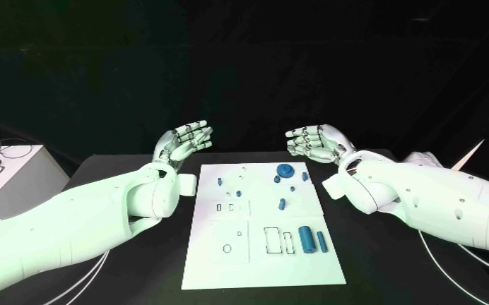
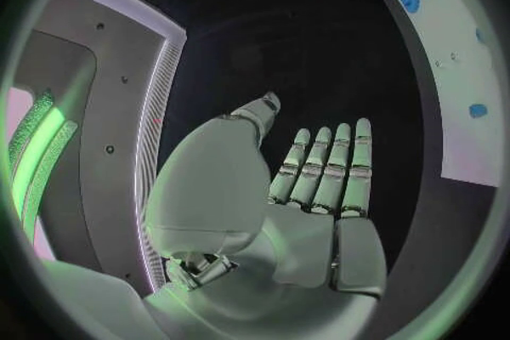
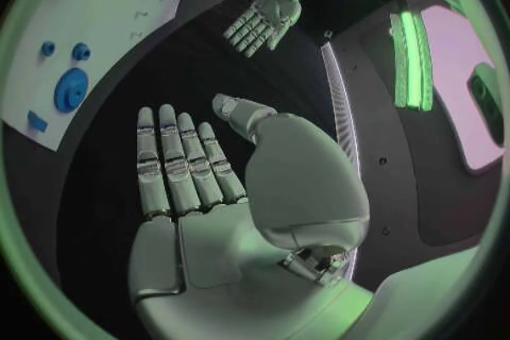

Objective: Assemble the parts on the task board

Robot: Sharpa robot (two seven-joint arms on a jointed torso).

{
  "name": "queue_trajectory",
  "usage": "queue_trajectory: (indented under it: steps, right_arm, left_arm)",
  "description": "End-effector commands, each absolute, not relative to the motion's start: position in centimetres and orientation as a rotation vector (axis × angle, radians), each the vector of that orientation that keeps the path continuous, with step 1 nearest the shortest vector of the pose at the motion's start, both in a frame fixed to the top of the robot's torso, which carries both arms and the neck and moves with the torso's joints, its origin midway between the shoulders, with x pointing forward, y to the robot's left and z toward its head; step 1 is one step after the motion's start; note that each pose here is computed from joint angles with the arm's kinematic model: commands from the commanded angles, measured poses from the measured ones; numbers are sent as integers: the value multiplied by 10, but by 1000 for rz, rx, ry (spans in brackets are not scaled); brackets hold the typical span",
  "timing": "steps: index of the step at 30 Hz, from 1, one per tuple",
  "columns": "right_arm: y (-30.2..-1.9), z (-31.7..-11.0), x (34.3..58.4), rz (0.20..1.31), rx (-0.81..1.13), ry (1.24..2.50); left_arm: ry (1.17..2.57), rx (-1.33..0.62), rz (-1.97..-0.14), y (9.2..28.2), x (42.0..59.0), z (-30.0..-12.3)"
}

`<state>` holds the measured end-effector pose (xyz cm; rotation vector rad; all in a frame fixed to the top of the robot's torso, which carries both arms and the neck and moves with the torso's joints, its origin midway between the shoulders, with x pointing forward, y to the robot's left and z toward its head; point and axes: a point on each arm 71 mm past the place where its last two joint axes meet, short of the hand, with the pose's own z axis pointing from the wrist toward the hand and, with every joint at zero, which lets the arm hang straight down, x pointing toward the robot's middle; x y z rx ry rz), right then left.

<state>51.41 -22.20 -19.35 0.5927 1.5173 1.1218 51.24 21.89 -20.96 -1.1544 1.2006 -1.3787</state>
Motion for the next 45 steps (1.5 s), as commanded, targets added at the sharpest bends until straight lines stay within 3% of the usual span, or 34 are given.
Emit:
queue_trajectory:
  steps: [1, 15, 26, 45]
  right_arm:
    - [-219, -185, 514, 1013, 311, 1517]
    - [-222, -164, 522, 792, 14, 1550]
    - [-217, -154, 522, 514, -220, 1570]
    - [-204, -158, 528, 417, -291, 1606]
  left_arm:
    - [1187, -1104, -1448, 217, 509, -202]
    - [1194, -1061, -1536, 220, 484, -182]
    - [1226, -1058, -1659, 228, 454, -162]
    - [1259, -1038, -1740, 225, 439, -146]
